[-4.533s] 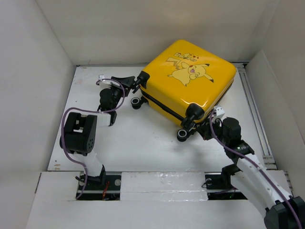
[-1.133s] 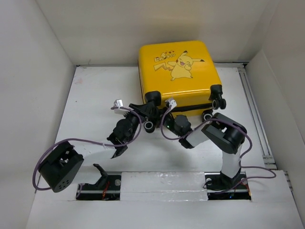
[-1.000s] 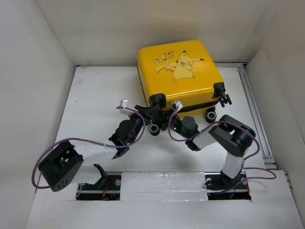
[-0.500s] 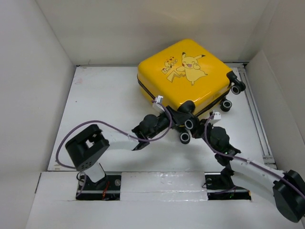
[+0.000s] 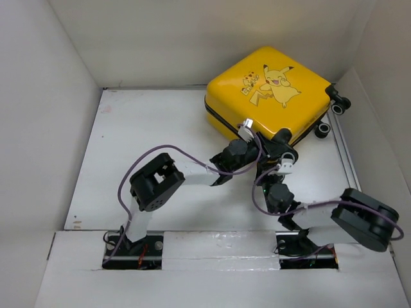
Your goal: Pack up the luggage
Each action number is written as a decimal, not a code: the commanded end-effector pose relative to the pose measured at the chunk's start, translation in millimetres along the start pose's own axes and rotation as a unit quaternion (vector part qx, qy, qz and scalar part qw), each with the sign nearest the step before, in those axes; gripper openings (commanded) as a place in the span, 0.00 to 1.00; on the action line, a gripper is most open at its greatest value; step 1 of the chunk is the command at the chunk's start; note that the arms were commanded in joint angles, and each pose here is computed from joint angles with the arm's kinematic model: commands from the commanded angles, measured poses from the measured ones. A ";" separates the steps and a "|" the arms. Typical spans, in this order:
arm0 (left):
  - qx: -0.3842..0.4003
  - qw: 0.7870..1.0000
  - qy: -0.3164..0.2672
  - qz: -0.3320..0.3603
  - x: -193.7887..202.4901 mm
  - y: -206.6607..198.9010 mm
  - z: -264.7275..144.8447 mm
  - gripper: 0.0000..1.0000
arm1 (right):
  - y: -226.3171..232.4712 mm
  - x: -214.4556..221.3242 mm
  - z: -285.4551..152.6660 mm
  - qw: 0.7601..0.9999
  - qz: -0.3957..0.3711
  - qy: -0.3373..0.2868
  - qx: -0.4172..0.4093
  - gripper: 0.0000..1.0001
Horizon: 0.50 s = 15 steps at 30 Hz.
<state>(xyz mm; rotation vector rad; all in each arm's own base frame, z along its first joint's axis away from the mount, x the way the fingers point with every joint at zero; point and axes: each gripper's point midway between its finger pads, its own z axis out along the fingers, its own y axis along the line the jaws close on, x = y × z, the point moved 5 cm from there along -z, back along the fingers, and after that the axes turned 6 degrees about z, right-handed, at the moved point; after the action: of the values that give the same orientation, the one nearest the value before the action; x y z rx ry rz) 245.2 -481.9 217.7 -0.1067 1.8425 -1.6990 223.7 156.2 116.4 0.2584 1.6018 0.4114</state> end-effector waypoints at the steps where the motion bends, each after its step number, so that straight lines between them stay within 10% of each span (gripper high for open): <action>1: 0.204 0.978 -0.026 0.035 -23.7 -124.3 -6.3 0.00 | 85.8 -21.2 -15.5 0.973 0.040 -0.038 -0.224 0.00; 9: 0.223 0.974 -0.006 0.040 -19.9 -132.2 -27.8 0.01 | 130.8 4.2 1.2 0.954 0.038 -0.014 -0.296 0.00; 15: 0.247 0.966 0.001 0.071 -28.7 -149.0 -52.1 0.71 | 134.6 6.2 7.2 0.957 0.047 -0.015 -0.285 0.00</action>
<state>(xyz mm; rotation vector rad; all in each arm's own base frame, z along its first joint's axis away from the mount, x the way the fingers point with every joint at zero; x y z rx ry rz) 254.8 -463.2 228.1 -0.0559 1.8322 -1.7168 252.0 197.4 117.4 0.1968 1.5401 0.4058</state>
